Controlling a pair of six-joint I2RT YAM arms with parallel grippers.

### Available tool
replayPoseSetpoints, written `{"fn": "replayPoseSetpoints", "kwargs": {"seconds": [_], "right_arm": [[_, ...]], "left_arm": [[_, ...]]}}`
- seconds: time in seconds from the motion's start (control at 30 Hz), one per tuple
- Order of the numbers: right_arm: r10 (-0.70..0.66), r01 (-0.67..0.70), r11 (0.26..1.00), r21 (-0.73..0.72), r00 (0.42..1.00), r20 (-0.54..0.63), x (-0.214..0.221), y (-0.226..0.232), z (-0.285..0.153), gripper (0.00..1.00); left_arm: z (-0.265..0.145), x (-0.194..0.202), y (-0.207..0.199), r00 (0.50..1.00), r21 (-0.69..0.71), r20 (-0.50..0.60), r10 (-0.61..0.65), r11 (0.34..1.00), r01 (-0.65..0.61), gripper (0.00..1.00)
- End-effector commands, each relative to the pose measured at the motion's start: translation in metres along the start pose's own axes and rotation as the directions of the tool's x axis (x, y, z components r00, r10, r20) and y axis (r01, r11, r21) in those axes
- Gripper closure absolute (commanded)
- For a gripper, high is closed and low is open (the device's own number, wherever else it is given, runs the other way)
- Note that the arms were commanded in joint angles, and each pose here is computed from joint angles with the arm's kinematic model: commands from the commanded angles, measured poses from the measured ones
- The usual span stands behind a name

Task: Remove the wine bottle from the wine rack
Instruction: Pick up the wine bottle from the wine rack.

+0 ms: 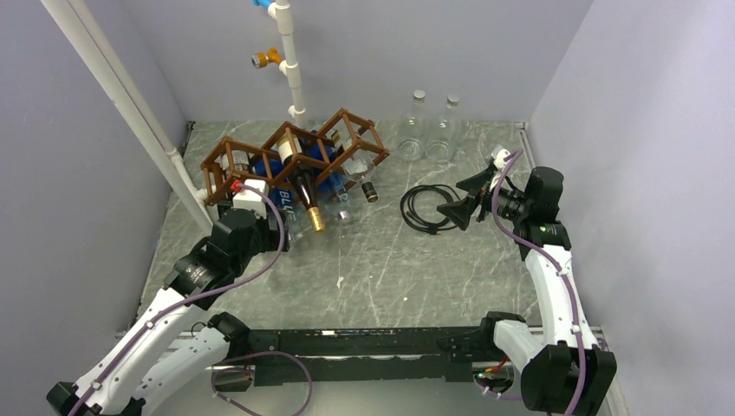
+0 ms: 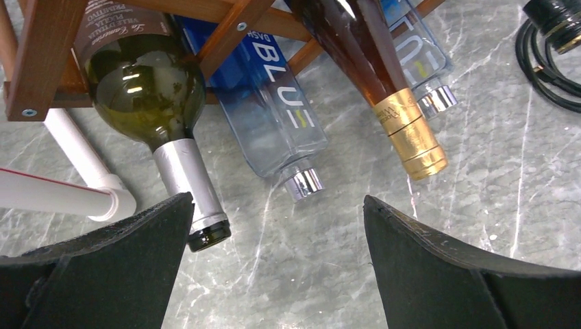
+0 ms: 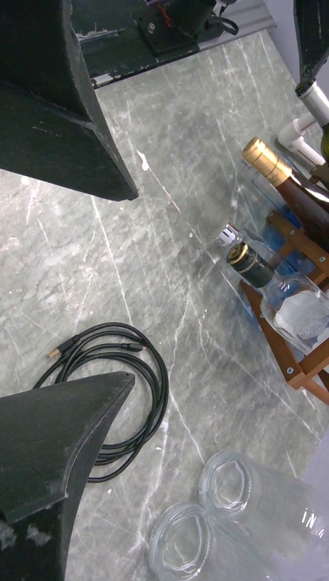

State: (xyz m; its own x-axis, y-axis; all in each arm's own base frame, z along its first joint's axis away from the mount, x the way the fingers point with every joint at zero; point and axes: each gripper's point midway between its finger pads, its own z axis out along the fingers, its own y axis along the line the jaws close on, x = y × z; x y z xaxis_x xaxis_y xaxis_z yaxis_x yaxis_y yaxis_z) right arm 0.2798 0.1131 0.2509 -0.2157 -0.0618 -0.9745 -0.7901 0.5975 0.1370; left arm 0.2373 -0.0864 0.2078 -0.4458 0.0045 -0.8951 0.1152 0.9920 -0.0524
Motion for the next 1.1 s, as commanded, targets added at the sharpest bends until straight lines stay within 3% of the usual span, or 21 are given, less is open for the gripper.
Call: {"fn": "replayPoseSetpoints", "kwargs": {"seconds": [0.0,0.6,1.07], "right_arm": [[-0.065,0.066,0.998,-0.020,0.997,0.038,-0.012,0.003,-0.001,0.02],[-0.060,0.061,0.998,-0.027,0.998,0.034,-0.010,0.003,0.000,0.02],[-0.065,0.066,0.997,-0.032,0.997,0.037,-0.011,0.005,-0.001,0.02]], "left_arm": [[-0.006,-0.019,0.011,0.999,-0.060,0.045,-0.015,0.998,0.017,0.00],[-0.004,-0.049,0.040,0.991,-0.231,0.098,0.087,0.971,-0.062,0.01],[0.022,-0.037,0.062,0.995,-0.273,0.051,-0.088,0.957,0.098,0.02]]}}
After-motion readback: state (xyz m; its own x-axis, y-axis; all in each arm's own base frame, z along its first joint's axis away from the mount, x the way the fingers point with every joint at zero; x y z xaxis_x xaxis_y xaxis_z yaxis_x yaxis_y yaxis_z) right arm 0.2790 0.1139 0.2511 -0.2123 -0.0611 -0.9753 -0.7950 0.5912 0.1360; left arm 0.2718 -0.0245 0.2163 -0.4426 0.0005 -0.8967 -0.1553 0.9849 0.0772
